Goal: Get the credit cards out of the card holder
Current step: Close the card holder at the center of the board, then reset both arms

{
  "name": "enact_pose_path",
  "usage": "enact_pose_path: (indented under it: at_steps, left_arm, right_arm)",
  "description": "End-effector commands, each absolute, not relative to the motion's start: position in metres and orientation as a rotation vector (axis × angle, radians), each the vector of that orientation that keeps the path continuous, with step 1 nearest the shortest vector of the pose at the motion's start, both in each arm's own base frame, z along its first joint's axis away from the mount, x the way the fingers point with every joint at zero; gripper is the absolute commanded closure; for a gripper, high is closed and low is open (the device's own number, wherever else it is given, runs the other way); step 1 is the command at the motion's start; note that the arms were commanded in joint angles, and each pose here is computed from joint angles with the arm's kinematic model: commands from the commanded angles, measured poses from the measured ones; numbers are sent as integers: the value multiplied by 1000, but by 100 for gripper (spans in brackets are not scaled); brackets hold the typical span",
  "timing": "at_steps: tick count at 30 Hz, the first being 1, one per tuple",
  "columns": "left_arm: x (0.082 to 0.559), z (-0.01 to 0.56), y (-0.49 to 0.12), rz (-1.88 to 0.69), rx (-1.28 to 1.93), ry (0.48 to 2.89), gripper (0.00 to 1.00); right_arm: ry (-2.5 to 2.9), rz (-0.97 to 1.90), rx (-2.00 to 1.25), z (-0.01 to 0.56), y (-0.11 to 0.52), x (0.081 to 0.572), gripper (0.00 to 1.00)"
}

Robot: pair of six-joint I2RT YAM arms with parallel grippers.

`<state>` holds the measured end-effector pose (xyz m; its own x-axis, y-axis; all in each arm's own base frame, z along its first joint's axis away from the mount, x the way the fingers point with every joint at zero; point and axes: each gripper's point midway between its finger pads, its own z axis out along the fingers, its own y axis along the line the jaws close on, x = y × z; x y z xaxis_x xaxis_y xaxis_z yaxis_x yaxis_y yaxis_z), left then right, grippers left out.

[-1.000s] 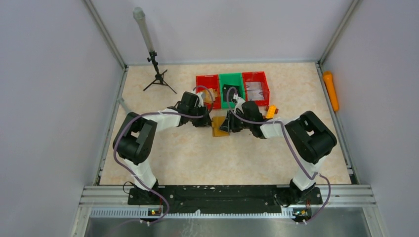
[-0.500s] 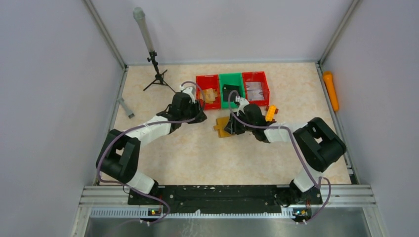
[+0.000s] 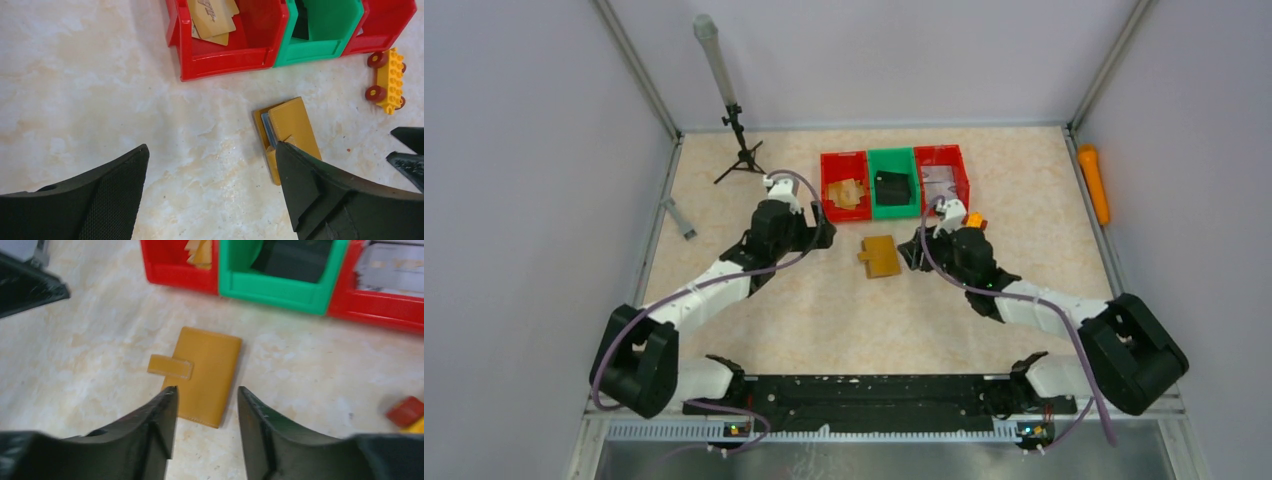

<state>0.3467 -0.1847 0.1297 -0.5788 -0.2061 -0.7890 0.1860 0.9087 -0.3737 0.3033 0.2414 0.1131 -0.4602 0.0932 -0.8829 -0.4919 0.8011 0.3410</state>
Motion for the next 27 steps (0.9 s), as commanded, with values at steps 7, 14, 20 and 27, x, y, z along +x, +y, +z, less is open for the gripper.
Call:
enact_pose_path:
  at_steps: [7, 14, 20, 27]
  left_arm:
    - [351, 179, -115, -213, -125, 1824, 1]
    - [339, 179, -45, 91, -229, 1676, 1]
    - [329, 168, -10, 193, -237, 1603, 1]
    - [344, 134, 22, 293, -254, 1675, 1]
  right_arm:
    - [1725, 245, 22, 156, 141, 328, 10]
    - [1657, 73, 268, 160, 55, 327, 9]
    - [1521, -82, 286, 162, -1, 318, 9]
    - [1585, -120, 162, 130, 0, 324, 7]
